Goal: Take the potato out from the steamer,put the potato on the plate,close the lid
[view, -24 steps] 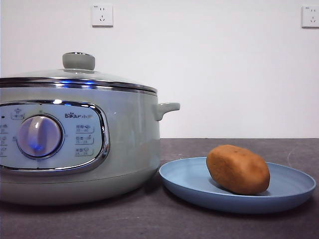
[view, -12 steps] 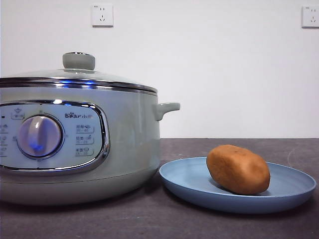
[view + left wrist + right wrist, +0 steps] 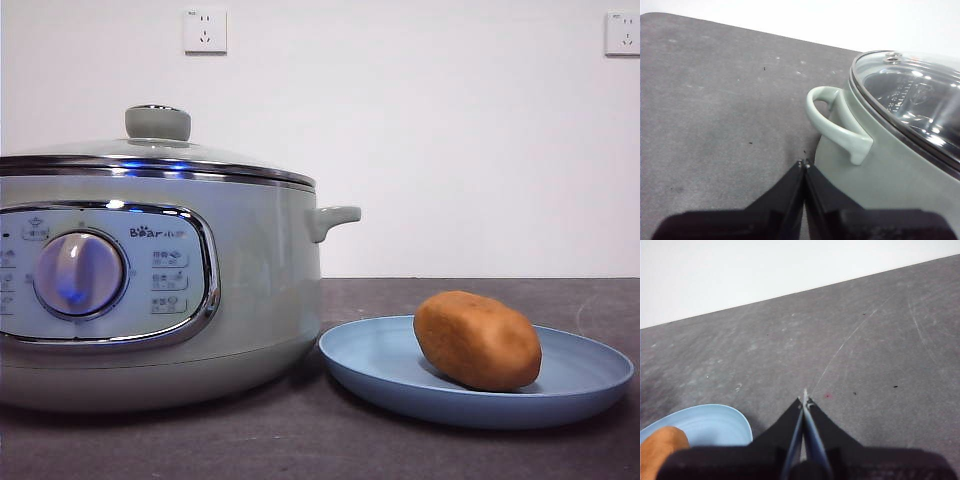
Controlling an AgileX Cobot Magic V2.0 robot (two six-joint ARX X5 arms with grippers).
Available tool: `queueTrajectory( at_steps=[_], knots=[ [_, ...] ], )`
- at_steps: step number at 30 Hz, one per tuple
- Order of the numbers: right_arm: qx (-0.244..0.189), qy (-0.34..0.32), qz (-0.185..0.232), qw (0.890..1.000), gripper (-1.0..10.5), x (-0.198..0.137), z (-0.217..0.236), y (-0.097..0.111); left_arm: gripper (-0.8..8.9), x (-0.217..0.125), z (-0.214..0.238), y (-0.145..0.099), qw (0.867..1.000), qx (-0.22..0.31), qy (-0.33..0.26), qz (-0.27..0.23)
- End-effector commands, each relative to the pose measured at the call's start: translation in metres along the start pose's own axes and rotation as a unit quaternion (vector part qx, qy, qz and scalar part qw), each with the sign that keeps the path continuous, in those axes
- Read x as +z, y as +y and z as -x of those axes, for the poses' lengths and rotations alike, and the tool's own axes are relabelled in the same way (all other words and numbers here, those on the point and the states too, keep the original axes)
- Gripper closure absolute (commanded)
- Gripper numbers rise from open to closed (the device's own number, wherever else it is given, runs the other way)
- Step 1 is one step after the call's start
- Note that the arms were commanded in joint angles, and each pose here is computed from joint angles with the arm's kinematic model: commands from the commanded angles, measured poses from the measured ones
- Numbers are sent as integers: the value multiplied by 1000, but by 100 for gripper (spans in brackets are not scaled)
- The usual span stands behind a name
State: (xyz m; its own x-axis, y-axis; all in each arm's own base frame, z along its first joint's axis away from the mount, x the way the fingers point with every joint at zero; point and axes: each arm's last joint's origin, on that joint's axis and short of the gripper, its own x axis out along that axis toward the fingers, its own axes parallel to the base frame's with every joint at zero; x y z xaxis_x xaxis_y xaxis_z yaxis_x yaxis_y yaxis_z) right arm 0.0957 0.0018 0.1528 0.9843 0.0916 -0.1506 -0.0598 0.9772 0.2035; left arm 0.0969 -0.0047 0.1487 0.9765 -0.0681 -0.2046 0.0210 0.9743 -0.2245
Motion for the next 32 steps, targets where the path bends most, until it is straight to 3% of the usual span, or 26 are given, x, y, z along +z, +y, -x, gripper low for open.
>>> queueTrajectory(
  at_steps=[1,32],
  knots=[
    [-2,11,-7,1000,946,-4,-1,-1,817,-4,-1,1,1000,3,2,-6],
    [-5,9,-15,1000,946,-4,-1,-1,817,-4,-1,1,1000,3,2,-6]
  ],
)
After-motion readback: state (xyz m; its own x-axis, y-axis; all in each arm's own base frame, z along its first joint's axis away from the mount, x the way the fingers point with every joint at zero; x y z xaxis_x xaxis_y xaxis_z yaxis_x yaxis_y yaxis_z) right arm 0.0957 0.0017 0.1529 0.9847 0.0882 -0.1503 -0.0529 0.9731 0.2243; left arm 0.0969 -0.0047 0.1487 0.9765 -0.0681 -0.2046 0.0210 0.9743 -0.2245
